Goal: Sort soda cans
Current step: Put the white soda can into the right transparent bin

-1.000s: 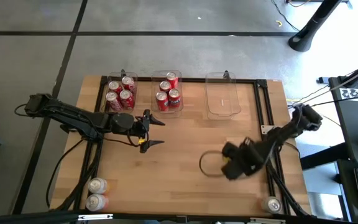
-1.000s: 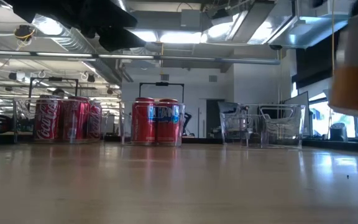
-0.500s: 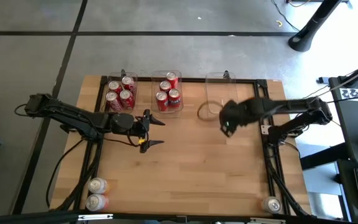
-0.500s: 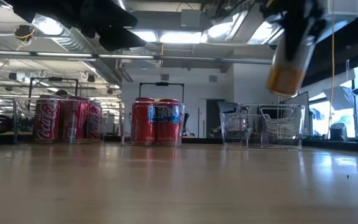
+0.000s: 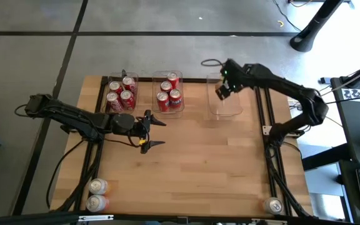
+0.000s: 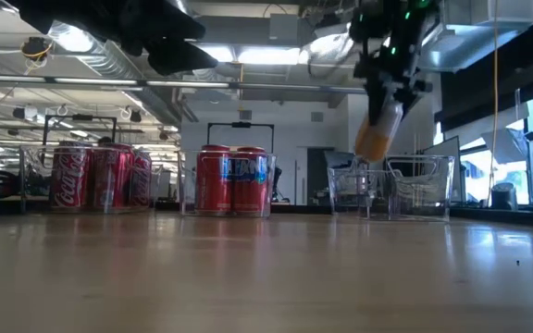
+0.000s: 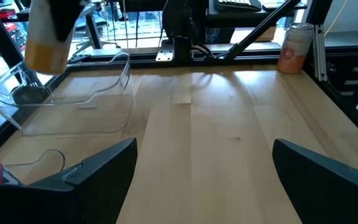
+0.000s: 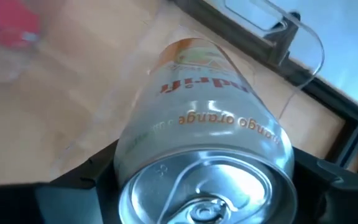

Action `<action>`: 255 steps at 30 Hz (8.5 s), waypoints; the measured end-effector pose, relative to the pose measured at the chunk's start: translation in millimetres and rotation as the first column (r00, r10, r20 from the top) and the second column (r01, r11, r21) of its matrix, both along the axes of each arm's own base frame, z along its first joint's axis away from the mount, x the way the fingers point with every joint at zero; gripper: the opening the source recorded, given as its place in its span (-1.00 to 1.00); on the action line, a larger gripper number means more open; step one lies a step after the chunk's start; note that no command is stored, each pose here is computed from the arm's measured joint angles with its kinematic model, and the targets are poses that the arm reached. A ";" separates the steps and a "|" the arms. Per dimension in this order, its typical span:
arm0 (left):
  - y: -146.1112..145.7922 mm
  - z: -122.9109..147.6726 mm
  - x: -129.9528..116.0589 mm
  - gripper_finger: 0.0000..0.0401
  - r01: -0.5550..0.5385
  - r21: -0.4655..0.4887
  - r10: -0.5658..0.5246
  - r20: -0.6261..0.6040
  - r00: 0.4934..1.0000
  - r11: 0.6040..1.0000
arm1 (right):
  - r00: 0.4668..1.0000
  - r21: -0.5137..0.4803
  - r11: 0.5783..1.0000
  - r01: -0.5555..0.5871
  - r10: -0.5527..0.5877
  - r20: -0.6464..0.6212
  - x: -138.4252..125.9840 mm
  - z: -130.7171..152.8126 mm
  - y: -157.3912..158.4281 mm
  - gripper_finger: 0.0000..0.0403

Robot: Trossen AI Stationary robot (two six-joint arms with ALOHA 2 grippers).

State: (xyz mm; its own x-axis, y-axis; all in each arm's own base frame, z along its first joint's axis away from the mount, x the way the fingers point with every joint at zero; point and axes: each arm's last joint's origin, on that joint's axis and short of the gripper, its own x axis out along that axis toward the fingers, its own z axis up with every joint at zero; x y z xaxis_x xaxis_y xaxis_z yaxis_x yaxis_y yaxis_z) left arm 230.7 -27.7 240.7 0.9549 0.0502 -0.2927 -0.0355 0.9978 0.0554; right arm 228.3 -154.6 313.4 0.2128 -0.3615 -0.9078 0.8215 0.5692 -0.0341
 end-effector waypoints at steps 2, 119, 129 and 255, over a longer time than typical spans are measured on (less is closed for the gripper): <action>0.0 0.2 0.0 0.81 0.000 0.000 0.000 0.002 1.000 1.000 | 1.000 0.039 0.999 0.017 -0.016 -0.024 -2.1 -9.9 -16.5 0.42; -0.5 1.0 0.2 0.81 0.008 0.018 -0.008 0.009 1.000 1.000 | 0.735 0.676 0.736 -0.030 0.474 -0.484 -92.2 -52.6 430.2 0.70; -0.5 1.1 0.3 0.81 0.010 0.024 -0.010 0.009 1.000 1.000 | 0.777 0.606 0.791 -0.087 0.434 -0.455 -104.4 -54.2 435.0 0.70; -5.5 0.9 -0.4 0.81 0.026 0.006 -0.026 0.009 1.000 1.000 | 0.929 0.189 0.976 -0.108 0.166 -0.330 9.8 -68.2 -32.2 0.42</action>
State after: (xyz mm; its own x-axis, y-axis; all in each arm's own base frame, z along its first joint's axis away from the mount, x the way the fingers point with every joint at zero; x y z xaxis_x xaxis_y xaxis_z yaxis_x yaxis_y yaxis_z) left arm 230.3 -33.2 241.7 0.9586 0.0268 -0.2836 -0.0098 0.9981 0.0608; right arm 238.1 -186.9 245.2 -0.0838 -0.1901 -0.9782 0.6901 0.6971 -0.1946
